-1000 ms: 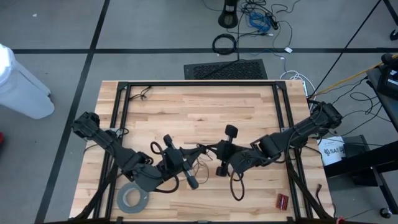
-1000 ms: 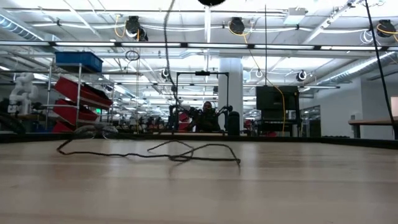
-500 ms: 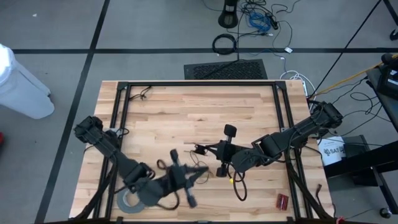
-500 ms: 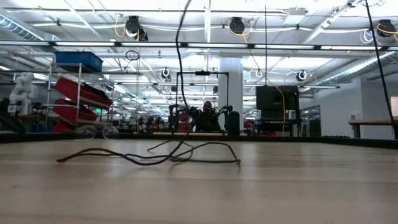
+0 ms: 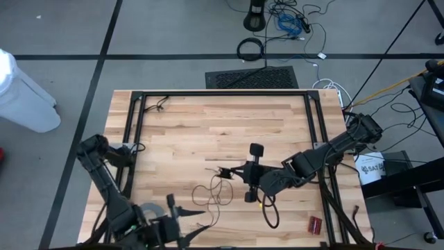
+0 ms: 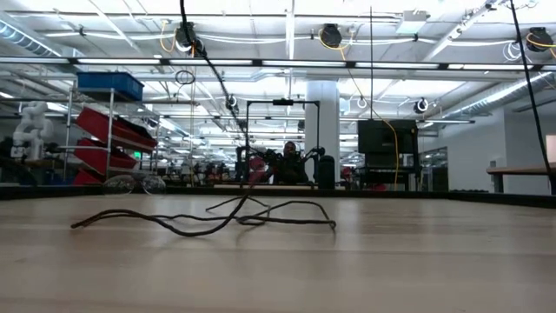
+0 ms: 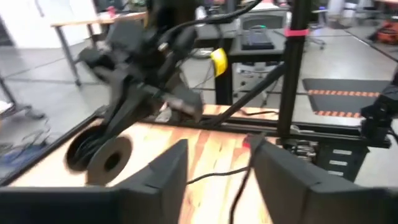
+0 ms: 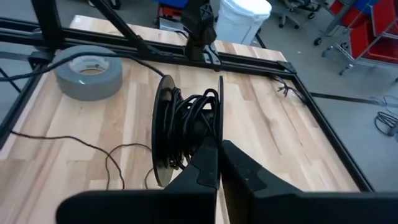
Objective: Coil cords
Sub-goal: Coil the black wire onto the spool
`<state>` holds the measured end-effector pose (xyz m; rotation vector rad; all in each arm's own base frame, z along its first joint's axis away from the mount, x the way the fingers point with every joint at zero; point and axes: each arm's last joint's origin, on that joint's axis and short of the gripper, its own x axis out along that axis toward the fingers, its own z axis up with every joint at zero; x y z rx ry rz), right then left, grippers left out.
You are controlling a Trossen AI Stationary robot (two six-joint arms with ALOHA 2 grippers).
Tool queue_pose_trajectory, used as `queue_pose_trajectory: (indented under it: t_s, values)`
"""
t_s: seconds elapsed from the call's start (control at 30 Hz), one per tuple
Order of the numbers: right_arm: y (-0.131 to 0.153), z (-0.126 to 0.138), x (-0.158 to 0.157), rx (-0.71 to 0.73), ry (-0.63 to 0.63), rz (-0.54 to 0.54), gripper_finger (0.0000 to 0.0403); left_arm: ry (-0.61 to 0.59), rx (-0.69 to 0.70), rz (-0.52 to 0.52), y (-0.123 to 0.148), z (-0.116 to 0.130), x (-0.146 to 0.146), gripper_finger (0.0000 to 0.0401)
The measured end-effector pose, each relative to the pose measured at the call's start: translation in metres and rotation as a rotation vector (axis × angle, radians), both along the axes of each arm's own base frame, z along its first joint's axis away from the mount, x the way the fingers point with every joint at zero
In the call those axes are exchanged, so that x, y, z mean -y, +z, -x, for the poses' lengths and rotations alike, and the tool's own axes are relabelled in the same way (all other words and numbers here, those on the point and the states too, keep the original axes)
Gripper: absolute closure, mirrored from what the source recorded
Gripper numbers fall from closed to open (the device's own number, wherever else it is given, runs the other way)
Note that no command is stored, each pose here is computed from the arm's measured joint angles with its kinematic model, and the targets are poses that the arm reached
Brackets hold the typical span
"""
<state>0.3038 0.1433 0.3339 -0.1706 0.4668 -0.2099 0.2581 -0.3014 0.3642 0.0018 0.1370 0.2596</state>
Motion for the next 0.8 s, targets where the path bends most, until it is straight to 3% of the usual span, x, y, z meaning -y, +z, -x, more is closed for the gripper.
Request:
queue_pose_trajectory:
  t_s: [0.2, 0.53, 0.8]
  values:
    - [0.003, 0.006, -0.005, 0.004, 0.029, -0.008, 0.0403, 0.037, -0.030, 0.047, -0.013, 0.020, 0.006, 0.0146]
    - [0.007, 0.015, -0.009, -0.012, 0.076, -0.044, 0.0403, 0.066, -0.041, 0.096, -0.019, 0.021, 0.002, 0.0092]
    - [0.008, 0.022, -0.009, -0.044, 0.080, -0.076, 0.0403, -0.114, -0.186, 0.088, -0.024, 0.023, 0.007, 0.0087]
